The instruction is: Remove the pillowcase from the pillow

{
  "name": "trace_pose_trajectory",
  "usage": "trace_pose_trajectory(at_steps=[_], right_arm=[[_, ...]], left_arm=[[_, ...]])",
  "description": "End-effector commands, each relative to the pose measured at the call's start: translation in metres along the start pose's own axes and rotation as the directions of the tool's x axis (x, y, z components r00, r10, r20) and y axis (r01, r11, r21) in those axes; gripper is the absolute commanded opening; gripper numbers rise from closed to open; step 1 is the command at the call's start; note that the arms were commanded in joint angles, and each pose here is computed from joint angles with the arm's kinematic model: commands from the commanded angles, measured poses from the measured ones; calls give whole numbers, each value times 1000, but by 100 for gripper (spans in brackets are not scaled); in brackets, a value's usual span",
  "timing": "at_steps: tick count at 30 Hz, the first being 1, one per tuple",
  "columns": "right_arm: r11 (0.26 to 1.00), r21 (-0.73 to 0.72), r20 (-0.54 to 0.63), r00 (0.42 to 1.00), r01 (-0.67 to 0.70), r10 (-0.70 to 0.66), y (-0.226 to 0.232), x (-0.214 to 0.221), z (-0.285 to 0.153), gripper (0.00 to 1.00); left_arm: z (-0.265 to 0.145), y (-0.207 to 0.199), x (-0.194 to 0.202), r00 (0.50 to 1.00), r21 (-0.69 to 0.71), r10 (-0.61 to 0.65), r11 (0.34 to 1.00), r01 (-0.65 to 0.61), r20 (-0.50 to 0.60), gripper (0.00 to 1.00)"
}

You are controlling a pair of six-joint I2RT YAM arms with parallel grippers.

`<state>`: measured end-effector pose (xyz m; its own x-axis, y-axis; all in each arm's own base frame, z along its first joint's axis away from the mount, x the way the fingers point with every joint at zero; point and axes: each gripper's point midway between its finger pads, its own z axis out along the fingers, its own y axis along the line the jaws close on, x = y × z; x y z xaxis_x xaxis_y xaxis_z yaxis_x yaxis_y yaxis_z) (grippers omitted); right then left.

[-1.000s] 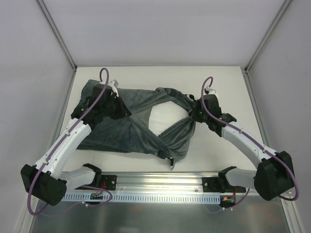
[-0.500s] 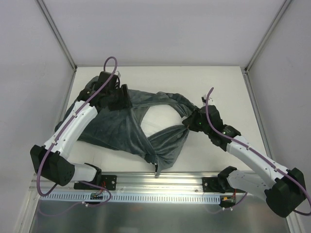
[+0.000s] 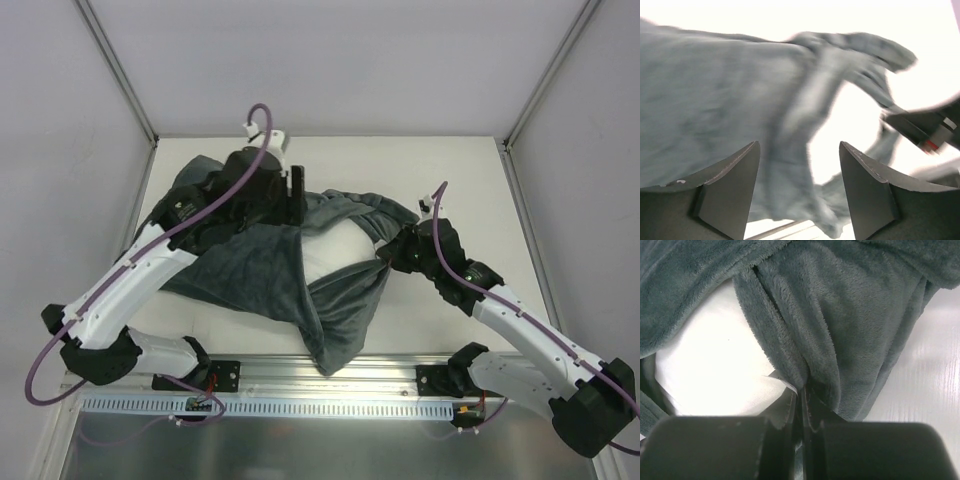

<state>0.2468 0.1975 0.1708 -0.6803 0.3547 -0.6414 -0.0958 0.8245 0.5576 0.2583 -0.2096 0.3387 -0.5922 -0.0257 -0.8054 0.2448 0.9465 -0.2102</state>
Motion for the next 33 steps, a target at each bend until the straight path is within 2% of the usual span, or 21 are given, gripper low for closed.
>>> trace_pose_trajectory(at_steps=[1, 6, 11, 15, 17, 20, 23, 27, 28, 31, 32, 33], right_arm=[[1000, -7, 2, 1000, -9, 9, 8, -5, -5, 1], [1000, -3, 4, 1000, -14, 14, 6, -3, -8, 1], [1000, 23, 32, 999, -16, 15, -4, -4, -16, 1], [1000, 22, 46, 999, -15, 14, -4, -6, -22, 1], [1000, 27, 46, 999, -14, 13, -5, -6, -23, 1], [1000, 24, 46, 999, -16, 15, -5, -6, -24, 1], [999, 24, 48, 999, -24, 23, -5, -6, -23, 1], [999, 33, 47, 998, -36, 35, -9, -3, -21, 1], [998, 45, 42, 999, -36, 34, -13, 1, -19, 1], [995, 87, 48, 998, -50, 46, -26, 7, -14, 1], [994, 100, 55, 997, -53, 48, -29, 6, -14, 1], [993, 106, 55, 997, -53, 47, -31, 7, -13, 1]], left_arm=[[16, -45, 27, 991, 31, 112, 993, -110, -80, 64], [57, -97, 57, 969, 75, 163, 986, -151, -186, 64], [90, -101, 74, 959, 8, 158, 987, -161, -235, 65], [115, -97, 94, 948, -62, 149, 983, -173, -281, 74], [123, -95, 102, 944, -86, 147, 980, -180, -297, 85], [130, -95, 109, 936, -92, 155, 977, -193, -315, 93], [144, -99, 129, 914, -83, 161, 975, -206, -372, 99], [164, -89, 157, 885, -128, 175, 959, -252, -431, 98], [167, -88, 165, 874, -126, 172, 959, -254, -454, 93], [178, -80, 178, 859, -149, 140, 959, -242, -492, 54], [179, -77, 180, 857, -154, 125, 961, -231, -500, 18], [179, -74, 179, 856, -160, 110, 963, -218, -504, 0]])
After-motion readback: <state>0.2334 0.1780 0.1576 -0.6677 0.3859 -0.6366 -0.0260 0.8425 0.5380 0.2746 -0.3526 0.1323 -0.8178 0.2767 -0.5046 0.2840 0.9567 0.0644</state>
